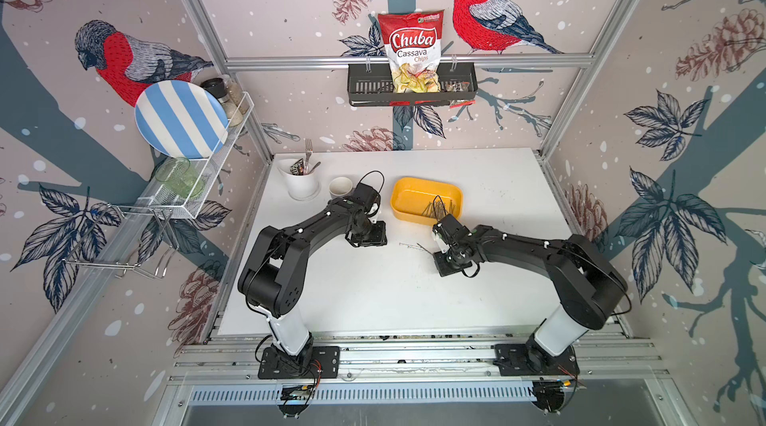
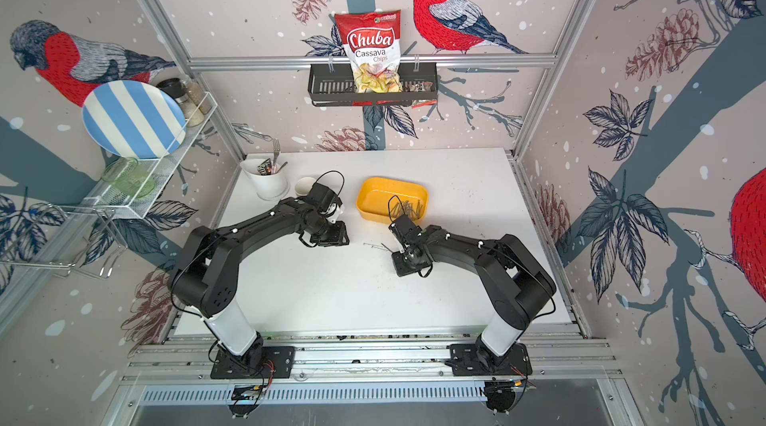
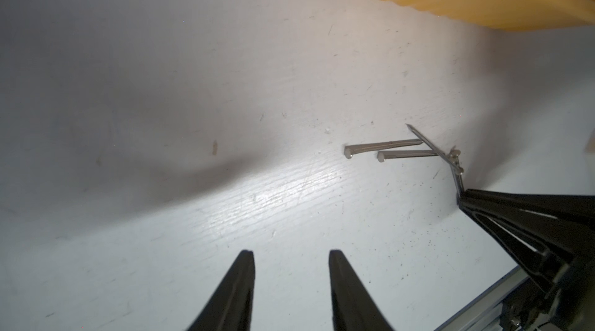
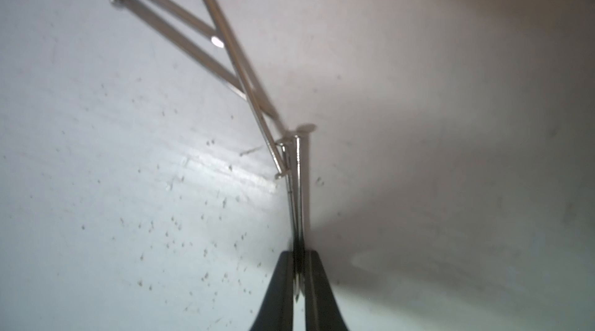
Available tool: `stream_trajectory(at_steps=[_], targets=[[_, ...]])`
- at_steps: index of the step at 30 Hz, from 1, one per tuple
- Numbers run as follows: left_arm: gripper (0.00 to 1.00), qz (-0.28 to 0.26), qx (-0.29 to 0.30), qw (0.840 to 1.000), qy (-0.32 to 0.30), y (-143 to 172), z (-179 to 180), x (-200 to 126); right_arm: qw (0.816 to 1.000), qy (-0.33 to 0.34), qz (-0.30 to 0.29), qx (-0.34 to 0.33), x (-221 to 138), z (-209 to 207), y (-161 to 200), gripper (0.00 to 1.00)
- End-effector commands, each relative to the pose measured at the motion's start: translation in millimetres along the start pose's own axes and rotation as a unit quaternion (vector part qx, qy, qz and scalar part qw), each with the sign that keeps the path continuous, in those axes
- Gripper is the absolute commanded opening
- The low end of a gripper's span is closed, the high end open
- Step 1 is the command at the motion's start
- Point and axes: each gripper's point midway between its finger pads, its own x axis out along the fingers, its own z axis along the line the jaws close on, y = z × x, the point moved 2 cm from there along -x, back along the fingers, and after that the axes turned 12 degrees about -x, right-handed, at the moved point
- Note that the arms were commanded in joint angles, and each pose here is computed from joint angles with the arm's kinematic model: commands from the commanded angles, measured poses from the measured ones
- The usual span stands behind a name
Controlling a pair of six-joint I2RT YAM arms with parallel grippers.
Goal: Put the nails on the desktop into the storage box
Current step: Move the nail to the center of the board, then pick up the nail from the center of the board.
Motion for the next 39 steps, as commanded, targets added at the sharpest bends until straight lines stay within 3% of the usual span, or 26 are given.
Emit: stream_trajectory(at_steps=[1, 4, 7, 14, 20, 39], targets=[[0.41, 0.002, -0.005, 1.000, 0.007, 1, 0, 2, 0.999, -0.017, 0.020, -0.021, -4, 13, 9, 0.17], [0.41, 0.002, -0.009, 1.000, 0.009, 1, 0, 2, 0.999, -0.016, 0.006, -0.034, -9, 17, -7, 0.36], [0.41, 0.000, -0.011, 1.000, 0.010, 1, -1, 2, 0.999, -0.002, -0.010, -0.034, -14, 11, -24, 0.43], [0.41, -0.002, -0.018, 1.000, 0.011, 2, -1, 1, 0.999, 0.006, -0.032, 0.003, -24, -12, -45, 0.44], [0.41, -0.003, -0.023, 1.000, 0.012, 4, 1, 1, 1.000, -0.003, -0.027, 0.014, -26, -24, -38, 0.41], [0.41, 0.009, -0.025, 1.000, 0.007, 14, 6, 7, 1.000, -0.014, -0.004, -0.003, -3, -7, -23, 0.34]])
